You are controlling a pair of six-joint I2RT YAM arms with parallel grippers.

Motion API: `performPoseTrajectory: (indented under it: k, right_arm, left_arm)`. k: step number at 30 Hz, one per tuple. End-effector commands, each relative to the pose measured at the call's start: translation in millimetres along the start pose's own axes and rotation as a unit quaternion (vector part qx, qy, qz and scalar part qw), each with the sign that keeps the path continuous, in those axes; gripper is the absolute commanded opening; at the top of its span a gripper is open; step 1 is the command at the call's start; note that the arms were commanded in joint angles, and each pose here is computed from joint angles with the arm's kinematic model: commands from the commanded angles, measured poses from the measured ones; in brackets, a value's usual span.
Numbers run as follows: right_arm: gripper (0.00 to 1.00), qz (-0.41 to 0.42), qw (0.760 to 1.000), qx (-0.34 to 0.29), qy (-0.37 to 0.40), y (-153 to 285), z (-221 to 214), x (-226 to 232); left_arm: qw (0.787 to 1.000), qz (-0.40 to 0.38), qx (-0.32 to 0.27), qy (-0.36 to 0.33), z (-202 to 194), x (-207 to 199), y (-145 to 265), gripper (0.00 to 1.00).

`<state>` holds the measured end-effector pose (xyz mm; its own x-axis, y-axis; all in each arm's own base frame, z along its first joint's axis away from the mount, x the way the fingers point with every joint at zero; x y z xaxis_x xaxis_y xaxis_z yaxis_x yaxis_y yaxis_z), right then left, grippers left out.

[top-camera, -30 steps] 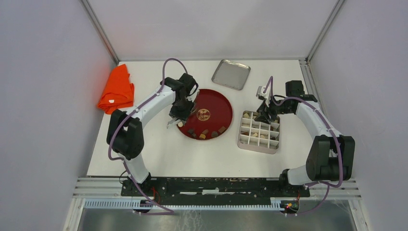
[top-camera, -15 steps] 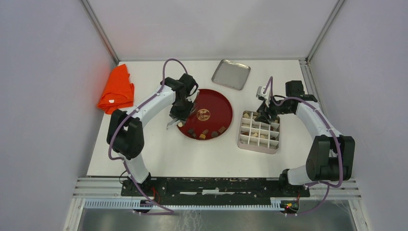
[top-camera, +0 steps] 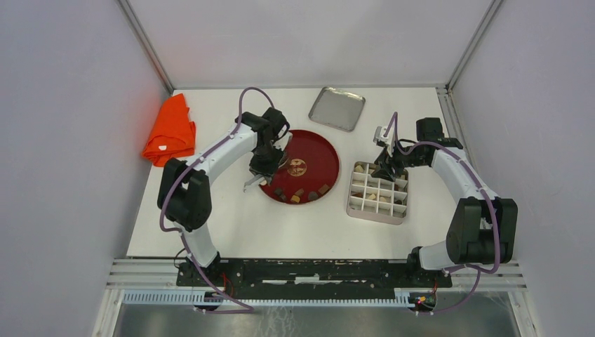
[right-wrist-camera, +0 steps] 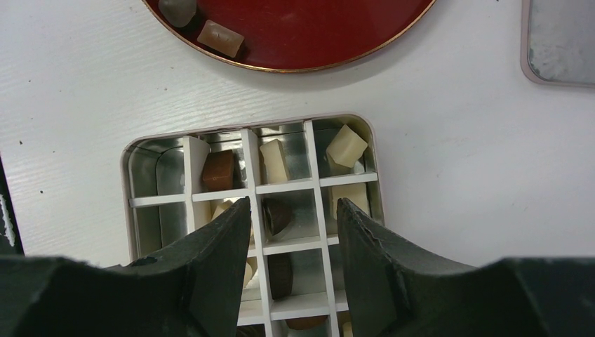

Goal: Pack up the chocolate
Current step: Pick up the fake chocolate from the plate.

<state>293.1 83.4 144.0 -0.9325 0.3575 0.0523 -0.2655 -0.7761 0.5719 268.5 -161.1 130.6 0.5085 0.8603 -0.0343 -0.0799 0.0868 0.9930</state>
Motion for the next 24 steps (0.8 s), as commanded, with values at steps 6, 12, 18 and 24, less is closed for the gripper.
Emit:
performPoseTrajectory:
  k: [6, 12, 18, 24]
  right_arm:
    - [0.54, -0.003, 0.999, -0.019, 0.027, 7, 16, 0]
    - [0.54, -0.006, 0.999, -0.020, 0.030, 8, 17, 0]
    - [0.54, -0.006, 0.999, -0.020, 0.030, 8, 17, 0]
    - [0.54, -0.005, 0.999, -0.018, 0.029, 7, 15, 0]
  left_arm:
    - [0.996, -0.044, -0.073, 0.004, 18, -13, 31, 0.02]
    - [0.995, -0.048, -0.084, 0.008, 16, -15, 32, 0.02]
    - [0.996, -0.042, -0.082, 0.009, 12, -13, 28, 0.02]
    - [0.996, -0.044, -0.077, 0.008, 13, -13, 22, 0.07]
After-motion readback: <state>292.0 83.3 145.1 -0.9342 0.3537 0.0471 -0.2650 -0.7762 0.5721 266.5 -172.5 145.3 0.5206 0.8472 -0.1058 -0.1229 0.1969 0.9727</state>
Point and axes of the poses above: each gripper's point midway between its finger pads, its own y axis back along the fingers, its own x axis along the line the jaws close on, z = x × y, the point moved 3 cm from there along y, back along the fingers, and after that the axes turned 4 degrees about -y, right-handed, at the moved point
